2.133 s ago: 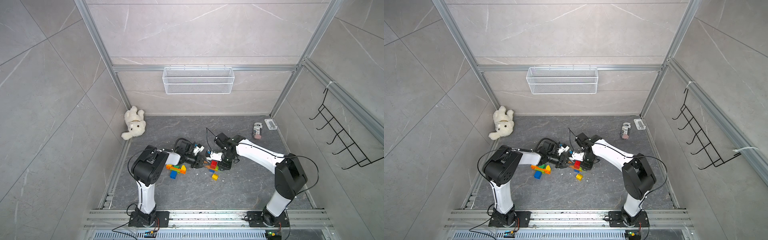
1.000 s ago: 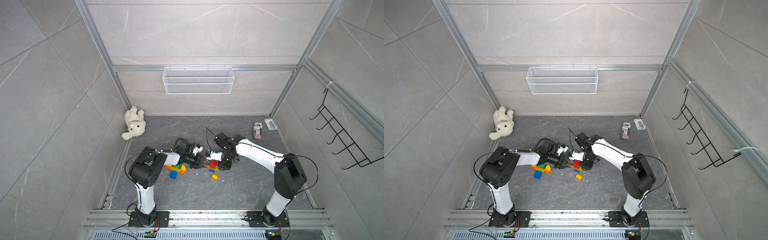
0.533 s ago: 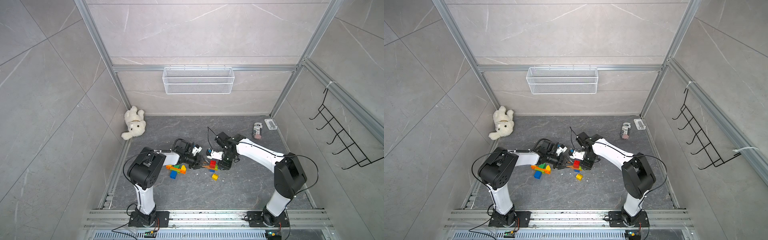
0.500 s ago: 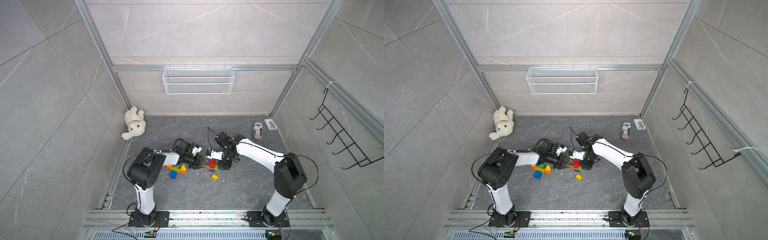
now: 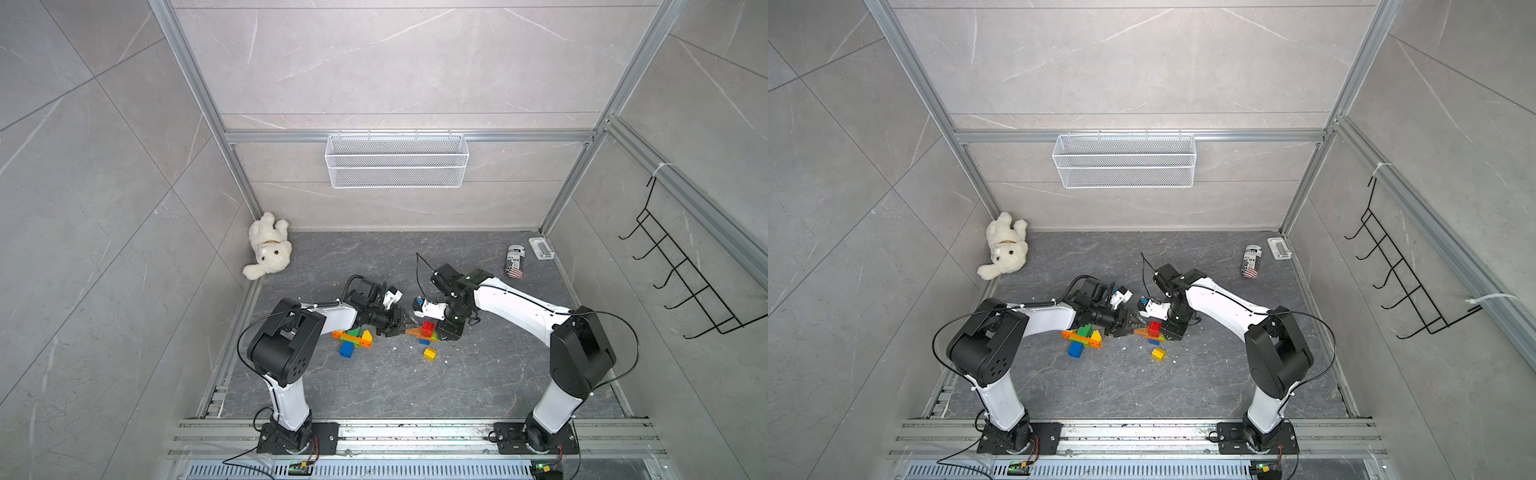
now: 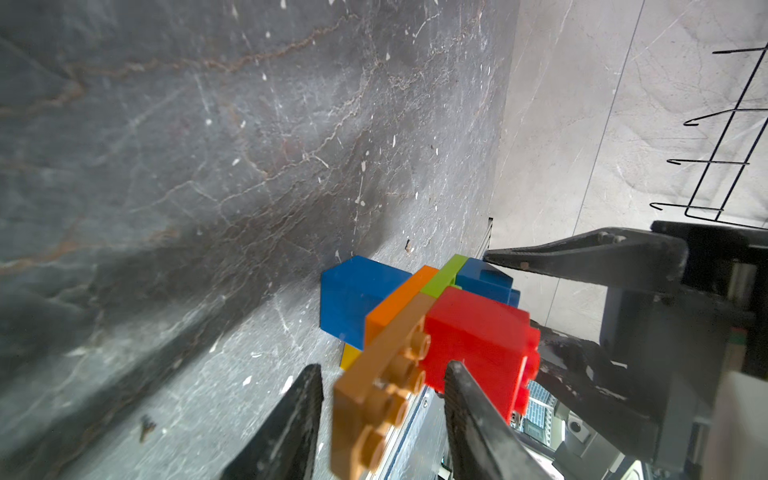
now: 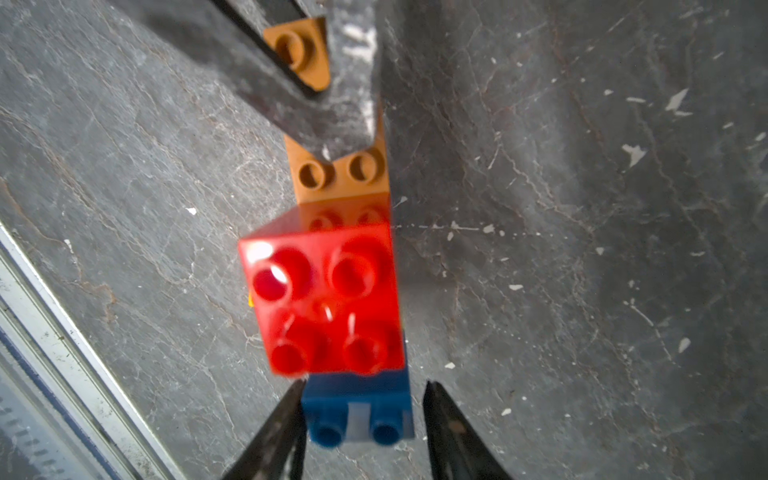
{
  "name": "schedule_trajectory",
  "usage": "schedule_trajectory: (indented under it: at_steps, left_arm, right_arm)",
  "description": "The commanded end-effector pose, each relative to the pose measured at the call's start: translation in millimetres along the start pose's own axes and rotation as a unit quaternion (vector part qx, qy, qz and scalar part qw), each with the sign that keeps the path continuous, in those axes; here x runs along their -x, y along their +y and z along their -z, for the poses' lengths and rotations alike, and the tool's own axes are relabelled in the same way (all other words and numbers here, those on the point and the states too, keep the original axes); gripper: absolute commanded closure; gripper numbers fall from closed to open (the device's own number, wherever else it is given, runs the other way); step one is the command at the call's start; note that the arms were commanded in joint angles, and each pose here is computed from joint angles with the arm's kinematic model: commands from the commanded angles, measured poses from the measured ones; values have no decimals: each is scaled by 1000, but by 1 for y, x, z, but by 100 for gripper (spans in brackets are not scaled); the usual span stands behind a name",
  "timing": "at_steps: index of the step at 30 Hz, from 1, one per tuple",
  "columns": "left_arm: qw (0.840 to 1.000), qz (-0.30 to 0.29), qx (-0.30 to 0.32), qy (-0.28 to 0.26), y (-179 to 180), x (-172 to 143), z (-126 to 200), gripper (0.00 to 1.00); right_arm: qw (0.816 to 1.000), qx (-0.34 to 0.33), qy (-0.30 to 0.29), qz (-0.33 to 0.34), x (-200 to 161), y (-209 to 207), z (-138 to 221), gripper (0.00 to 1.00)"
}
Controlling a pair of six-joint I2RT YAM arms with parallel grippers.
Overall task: Assemble a fork with lego
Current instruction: Assemble the lego brick with the lego brick.
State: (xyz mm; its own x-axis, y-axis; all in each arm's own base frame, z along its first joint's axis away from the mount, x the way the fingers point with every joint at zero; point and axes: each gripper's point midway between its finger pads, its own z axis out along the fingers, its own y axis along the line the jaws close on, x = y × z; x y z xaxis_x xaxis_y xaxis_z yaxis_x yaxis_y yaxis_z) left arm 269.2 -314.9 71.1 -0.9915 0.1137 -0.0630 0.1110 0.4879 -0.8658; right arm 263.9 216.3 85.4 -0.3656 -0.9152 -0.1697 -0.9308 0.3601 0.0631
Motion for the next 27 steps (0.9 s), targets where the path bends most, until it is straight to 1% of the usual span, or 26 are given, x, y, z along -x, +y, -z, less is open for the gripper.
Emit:
schedule_trajectory:
  at_steps: [1,7,10,12,14,17,19,20,22,24,25,27]
  left_arm:
    - [1000,-8,2,-4,-10,1,5,49]
    - [1000,-3,11,-11,-5,0,9,46]
    - [999,-3,26,-30,-3,2,22,43]
    - [998,-4,37,-48,-4,4,36,43]
    - [997,-9,50,-62,-5,2,51,42]
    - [994,-20,84,-66,-4,-9,67,42]
    - [993,-20,98,-67,-2,-20,75,42]
    - [992,-19,104,-71,0,-24,78,42]
    - [991,-20,109,-72,1,-33,82,42]
    - [990,-24,112,-80,2,-41,87,42]
    - [989,-25,116,-83,4,-44,89,42]
    - [989,-28,117,-90,5,-49,92,42]
  right_arm:
    - [1000,-1,-13,-8,-1,2,8,51]
    - [999,-19,-45,-18,6,-2,27,49]
    - [997,-28,-59,-35,9,-4,41,45]
    - [996,-32,-68,-54,10,-5,49,45]
    - [992,-40,-80,-87,10,-6,58,45]
    - [984,-45,-92,-143,6,-4,70,45]
    - [975,-33,-104,-192,4,4,78,45]
    - [967,-29,-115,-225,2,9,82,45]
    - [948,-9,-145,-284,0,24,85,44]
    - [921,22,-191,-340,2,42,85,43]
    - [911,33,-201,-358,2,49,82,43]
    - [903,42,-207,-375,0,68,73,44]
